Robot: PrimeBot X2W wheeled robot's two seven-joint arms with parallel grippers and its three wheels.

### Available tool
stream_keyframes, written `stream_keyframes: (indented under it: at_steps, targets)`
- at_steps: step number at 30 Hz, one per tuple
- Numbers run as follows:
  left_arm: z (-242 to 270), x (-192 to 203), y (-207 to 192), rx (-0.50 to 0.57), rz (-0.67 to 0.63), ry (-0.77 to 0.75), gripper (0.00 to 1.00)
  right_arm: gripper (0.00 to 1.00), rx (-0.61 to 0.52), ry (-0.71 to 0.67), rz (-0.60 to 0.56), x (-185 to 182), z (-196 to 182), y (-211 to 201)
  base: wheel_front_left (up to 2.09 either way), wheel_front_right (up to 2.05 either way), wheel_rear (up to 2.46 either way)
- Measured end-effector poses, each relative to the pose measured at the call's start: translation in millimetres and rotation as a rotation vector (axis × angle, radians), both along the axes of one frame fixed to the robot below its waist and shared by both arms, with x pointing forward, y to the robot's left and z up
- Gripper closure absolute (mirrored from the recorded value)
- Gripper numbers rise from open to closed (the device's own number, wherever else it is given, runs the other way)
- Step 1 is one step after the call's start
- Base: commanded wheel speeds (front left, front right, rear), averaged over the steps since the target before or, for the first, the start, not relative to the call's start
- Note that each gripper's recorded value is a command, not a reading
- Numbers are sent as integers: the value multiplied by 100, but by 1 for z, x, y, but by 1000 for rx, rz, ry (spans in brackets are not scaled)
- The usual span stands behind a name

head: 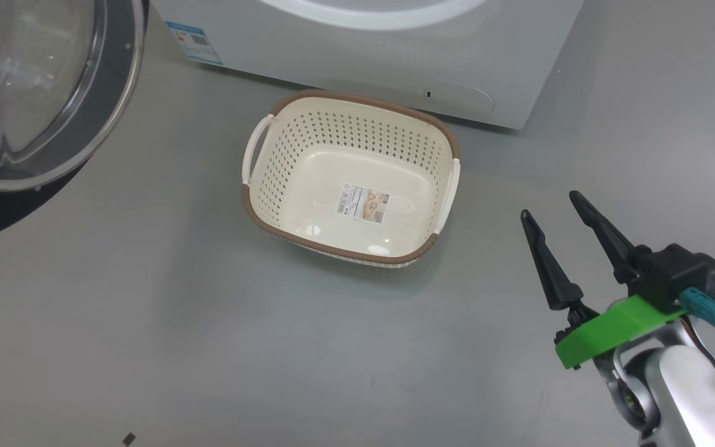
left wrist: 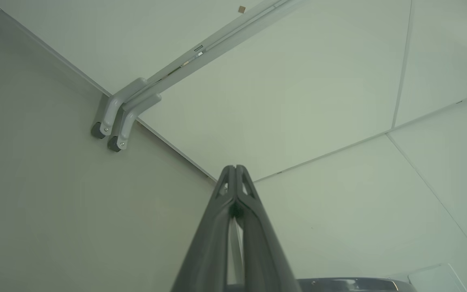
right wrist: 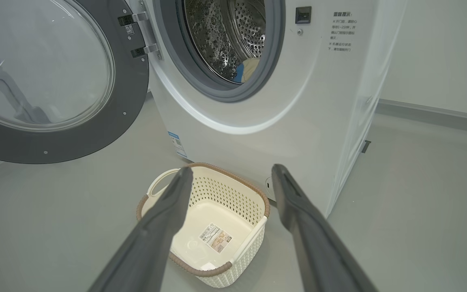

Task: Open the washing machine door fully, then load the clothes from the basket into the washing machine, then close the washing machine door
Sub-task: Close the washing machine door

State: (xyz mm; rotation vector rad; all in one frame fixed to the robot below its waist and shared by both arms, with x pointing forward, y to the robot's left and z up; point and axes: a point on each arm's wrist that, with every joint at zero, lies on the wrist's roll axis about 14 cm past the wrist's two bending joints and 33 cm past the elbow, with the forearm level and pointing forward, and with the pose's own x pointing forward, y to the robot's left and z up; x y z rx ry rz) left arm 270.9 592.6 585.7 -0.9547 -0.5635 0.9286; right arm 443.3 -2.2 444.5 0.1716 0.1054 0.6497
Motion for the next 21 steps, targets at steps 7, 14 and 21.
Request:
stream_keyframes:
  at_steps: [7,14,21]
  targets:
    - [-52,19,-1,-206,-44,27,100,0,-40,-9,-39,1,-1,-20,0,0,0]
    - [-62,54,-11,-256,-138,60,100,0,-43,-29,-87,2,7,-37,0,0,0]
    - [-78,70,-20,-299,-177,105,100,0,-48,-24,-102,2,6,-42,0,0,0]
